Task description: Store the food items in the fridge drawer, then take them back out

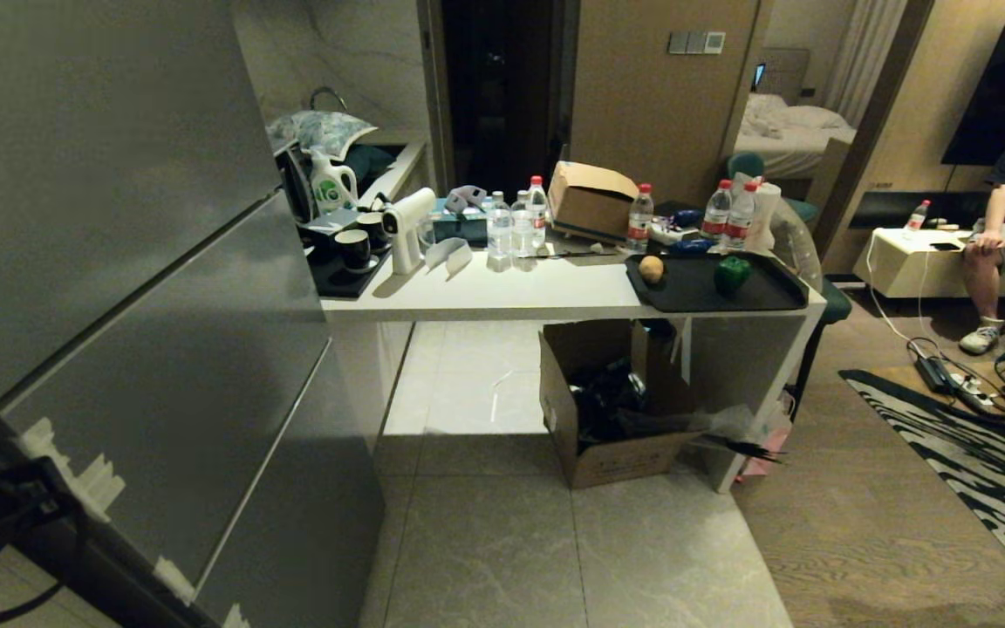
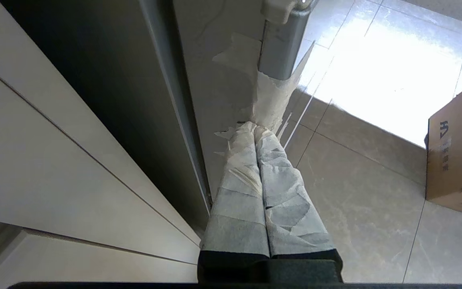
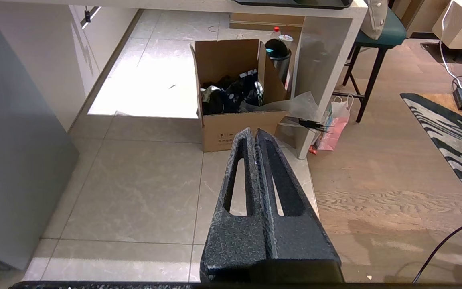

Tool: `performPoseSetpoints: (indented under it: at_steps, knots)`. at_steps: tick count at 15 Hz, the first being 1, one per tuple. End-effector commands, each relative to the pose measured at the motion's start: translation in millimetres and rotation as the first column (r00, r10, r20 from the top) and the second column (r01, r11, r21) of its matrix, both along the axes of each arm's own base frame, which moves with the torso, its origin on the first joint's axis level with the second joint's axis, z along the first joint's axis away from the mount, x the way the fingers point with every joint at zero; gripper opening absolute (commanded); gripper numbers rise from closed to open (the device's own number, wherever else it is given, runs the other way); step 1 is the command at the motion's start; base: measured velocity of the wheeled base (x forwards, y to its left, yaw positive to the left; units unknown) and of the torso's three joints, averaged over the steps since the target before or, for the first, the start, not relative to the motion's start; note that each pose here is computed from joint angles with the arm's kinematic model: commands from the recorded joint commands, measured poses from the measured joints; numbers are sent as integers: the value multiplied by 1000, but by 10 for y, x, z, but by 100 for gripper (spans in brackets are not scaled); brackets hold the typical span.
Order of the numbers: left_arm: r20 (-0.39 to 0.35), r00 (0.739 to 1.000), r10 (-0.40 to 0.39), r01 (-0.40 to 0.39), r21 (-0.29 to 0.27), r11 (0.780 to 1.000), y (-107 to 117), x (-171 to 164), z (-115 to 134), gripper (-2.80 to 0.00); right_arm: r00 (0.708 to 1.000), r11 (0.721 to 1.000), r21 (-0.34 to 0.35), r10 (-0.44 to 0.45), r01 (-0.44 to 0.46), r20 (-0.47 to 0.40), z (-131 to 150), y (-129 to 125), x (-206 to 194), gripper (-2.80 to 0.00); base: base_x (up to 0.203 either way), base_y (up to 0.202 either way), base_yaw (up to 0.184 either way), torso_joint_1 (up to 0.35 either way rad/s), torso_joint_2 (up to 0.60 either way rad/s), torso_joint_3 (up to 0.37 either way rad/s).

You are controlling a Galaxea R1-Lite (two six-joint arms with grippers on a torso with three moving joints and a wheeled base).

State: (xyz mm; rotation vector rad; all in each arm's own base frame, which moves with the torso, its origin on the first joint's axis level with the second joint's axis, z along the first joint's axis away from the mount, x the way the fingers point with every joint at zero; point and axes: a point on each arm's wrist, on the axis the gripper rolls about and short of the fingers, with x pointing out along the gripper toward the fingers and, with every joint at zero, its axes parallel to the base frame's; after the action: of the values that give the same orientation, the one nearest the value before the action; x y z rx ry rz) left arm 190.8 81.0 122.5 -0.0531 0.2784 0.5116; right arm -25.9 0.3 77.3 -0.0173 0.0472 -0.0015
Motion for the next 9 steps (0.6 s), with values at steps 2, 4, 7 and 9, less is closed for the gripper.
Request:
performPoseSetpoints:
  at_steps: [2,4,7,9]
  knots:
    - [3,998,65,-65,12,998,70,-77,4,-280,1000,1000,-1,0,0,0,0,0,0,-280,0,0,0,0,0,0]
    - [1,994,108,-108,16,994,140,-119,1,-280,1000,1000,-1,0,0,-2,-4,0,1,-280,0,0,0,0,0,0]
    - [5,992,122,-122,17,992,173,-116,11,-280,1000,1000,-1,0,0,-2,-4,0,1,-280,0,0,0,0,0,0]
    - [5,993,116,-116,14,993,175,-85,9,-280,1000,1000,-1,0,0,-2,-4,0,1,-280,0,0,0,0,0,0]
